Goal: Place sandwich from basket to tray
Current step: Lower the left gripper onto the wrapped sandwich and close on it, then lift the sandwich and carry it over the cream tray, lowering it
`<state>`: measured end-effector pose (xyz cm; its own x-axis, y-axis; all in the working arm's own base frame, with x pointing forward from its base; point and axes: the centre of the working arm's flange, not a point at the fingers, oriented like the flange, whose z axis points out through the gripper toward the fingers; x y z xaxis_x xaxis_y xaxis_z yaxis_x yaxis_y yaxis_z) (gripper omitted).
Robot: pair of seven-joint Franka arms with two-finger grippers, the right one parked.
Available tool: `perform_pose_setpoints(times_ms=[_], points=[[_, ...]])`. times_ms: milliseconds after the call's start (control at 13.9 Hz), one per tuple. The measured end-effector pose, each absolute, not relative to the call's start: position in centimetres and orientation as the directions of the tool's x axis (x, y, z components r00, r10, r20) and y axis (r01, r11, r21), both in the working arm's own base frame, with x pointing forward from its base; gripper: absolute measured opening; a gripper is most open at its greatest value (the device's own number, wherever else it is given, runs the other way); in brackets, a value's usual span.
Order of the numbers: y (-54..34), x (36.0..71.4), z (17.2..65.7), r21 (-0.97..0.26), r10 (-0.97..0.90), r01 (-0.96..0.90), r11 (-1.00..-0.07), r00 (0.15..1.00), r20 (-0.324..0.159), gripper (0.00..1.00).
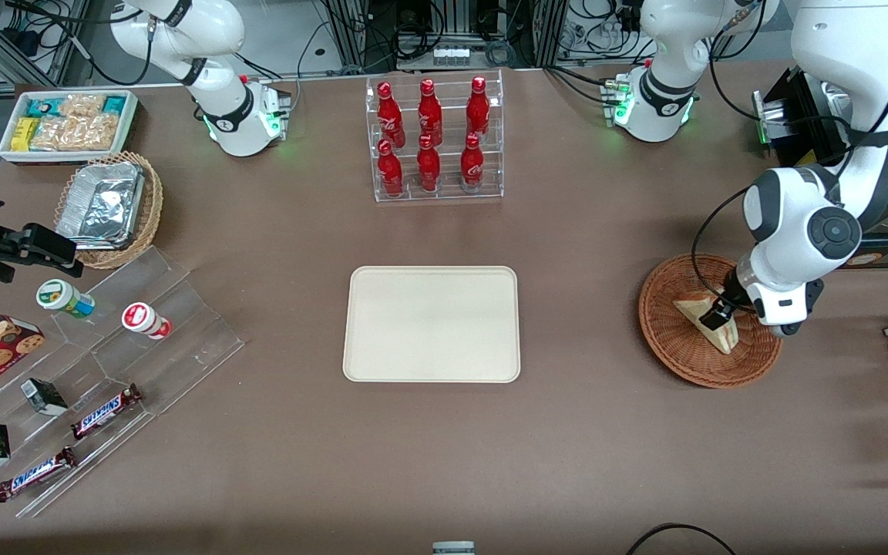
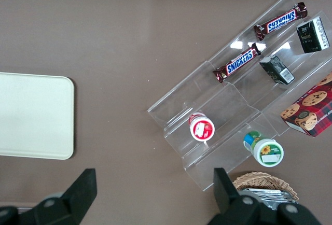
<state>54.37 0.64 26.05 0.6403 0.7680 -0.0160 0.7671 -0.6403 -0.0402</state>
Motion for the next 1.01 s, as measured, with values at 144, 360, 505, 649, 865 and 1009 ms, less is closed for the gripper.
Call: perform_pose_setpoints(times_ms=[144, 360, 505, 649, 865, 1009], points=[[0.6, 54.3, 25.3, -0.044, 0.769, 0.768, -0.639, 0.638, -0.021, 1.0], [0.7, 54.3, 25.1, -0.045, 0.772, 0.771, -0.636, 0.635, -0.022, 0.81], [0.6, 54.3, 25.0, -0.048, 0.769, 0.768, -0.639, 0.639, -0.022, 0.59], [0.5, 54.2, 25.0, -0.05, 0.766, 0.764, -0.643, 0.643, -0.021, 0.4], [0.4, 54.2, 26.0, -0.093, 0.749, 0.745, -0.661, 0.662, -0.024, 0.23], [-0.1, 54.4, 29.0, -0.159, 0.721, 0.709, -0.687, 0.693, -0.026, 0.19]])
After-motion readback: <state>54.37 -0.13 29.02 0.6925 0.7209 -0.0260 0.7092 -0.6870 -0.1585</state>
